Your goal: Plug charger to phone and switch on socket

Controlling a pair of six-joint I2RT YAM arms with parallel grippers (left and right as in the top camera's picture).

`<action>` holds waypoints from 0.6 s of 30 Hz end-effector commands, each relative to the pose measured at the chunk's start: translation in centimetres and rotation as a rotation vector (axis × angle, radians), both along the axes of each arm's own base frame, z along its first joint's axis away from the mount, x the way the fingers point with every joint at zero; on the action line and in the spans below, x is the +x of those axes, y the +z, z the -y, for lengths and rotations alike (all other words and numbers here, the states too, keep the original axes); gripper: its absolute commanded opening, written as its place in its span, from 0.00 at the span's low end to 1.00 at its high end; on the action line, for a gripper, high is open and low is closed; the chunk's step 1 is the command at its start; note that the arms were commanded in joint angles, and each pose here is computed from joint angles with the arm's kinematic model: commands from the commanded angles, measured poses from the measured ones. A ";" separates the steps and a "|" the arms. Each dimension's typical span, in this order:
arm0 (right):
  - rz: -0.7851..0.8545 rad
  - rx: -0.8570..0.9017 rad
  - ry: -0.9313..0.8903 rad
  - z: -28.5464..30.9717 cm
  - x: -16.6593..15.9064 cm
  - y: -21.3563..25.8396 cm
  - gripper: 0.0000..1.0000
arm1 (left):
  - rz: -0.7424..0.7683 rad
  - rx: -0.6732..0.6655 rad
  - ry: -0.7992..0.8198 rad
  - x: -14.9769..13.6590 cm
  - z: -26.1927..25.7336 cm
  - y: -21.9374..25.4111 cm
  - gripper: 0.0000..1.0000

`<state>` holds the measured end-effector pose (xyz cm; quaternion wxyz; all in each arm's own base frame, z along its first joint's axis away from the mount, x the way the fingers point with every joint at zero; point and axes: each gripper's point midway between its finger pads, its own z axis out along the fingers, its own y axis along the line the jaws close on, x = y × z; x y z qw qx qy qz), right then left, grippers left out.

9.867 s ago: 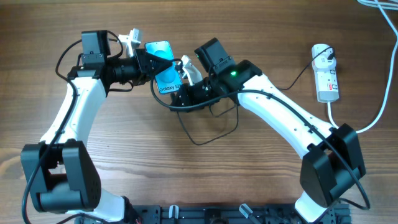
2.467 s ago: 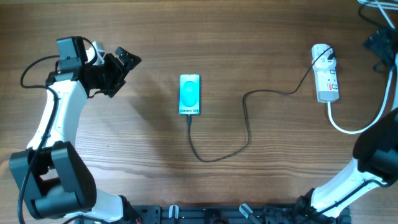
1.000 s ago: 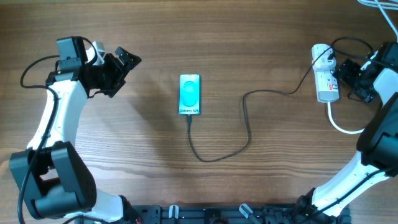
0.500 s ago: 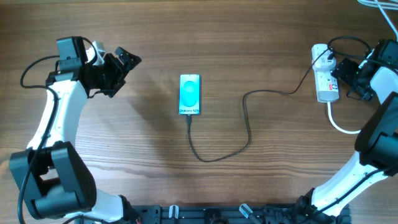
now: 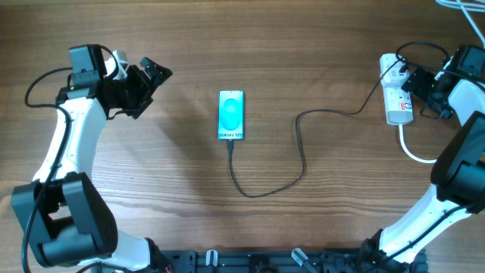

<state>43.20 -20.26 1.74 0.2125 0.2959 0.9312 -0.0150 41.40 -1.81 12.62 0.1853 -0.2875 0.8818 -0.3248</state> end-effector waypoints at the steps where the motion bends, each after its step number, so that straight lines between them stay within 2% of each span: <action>1: -0.063 0.076 0.081 -2.7 -1.1 -1.9 1.00 | 0.018 0.019 -0.001 0.0 -0.4 0.4 1.00; 13: -0.089 0.084 0.079 -2.9 -1.7 -2.1 0.99 | 0.018 0.018 -0.001 0.0 -0.4 0.4 1.00; 18: -0.156 0.010 0.042 -1.5 -2.9 -2.0 1.00 | 0.018 0.019 -0.001 0.0 -0.4 0.4 1.00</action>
